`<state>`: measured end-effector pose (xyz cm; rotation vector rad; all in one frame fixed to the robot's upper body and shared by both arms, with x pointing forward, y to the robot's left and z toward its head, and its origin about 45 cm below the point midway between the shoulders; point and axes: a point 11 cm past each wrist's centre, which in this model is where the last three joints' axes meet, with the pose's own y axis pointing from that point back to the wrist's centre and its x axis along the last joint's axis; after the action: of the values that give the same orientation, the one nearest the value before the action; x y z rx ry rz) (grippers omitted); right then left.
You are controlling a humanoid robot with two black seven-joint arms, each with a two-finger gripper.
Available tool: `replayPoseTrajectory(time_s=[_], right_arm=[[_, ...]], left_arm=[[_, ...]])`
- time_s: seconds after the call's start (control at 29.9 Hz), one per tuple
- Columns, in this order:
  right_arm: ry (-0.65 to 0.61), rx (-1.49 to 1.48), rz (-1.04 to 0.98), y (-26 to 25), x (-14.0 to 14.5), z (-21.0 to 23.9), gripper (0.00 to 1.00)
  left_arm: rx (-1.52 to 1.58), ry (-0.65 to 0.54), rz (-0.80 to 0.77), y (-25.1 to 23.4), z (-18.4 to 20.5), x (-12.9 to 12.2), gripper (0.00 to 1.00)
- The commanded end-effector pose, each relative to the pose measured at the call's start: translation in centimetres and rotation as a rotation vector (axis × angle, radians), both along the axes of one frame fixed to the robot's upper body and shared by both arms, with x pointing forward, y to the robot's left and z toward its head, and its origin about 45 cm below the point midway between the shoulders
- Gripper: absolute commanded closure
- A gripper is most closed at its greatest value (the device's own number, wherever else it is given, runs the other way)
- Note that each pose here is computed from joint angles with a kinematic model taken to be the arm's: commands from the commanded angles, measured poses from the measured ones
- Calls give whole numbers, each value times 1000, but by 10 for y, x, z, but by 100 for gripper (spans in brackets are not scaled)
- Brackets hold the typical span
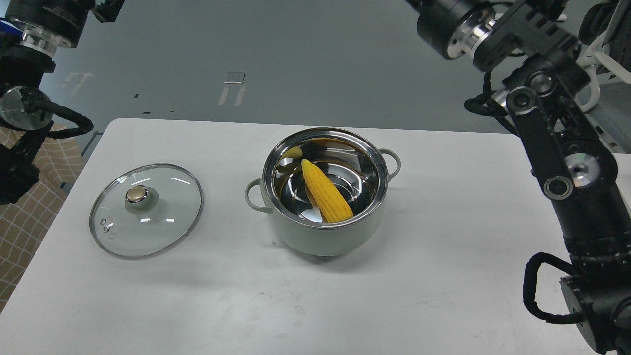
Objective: Open pot and put corn in
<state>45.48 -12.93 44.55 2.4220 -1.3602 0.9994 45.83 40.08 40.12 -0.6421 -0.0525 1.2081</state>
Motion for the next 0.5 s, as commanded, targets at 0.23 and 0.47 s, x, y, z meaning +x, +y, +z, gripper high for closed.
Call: replayPoseTrajectory(time_s=[0.23,0.47], right_arm=[[199,693,-51,-149,30,10,0],[409,1017,-81,-198,39,-61,0]], left_arm=[[-33,52,36,15,-16,1,2],[-42,96,21,13,-32,-1,2]])
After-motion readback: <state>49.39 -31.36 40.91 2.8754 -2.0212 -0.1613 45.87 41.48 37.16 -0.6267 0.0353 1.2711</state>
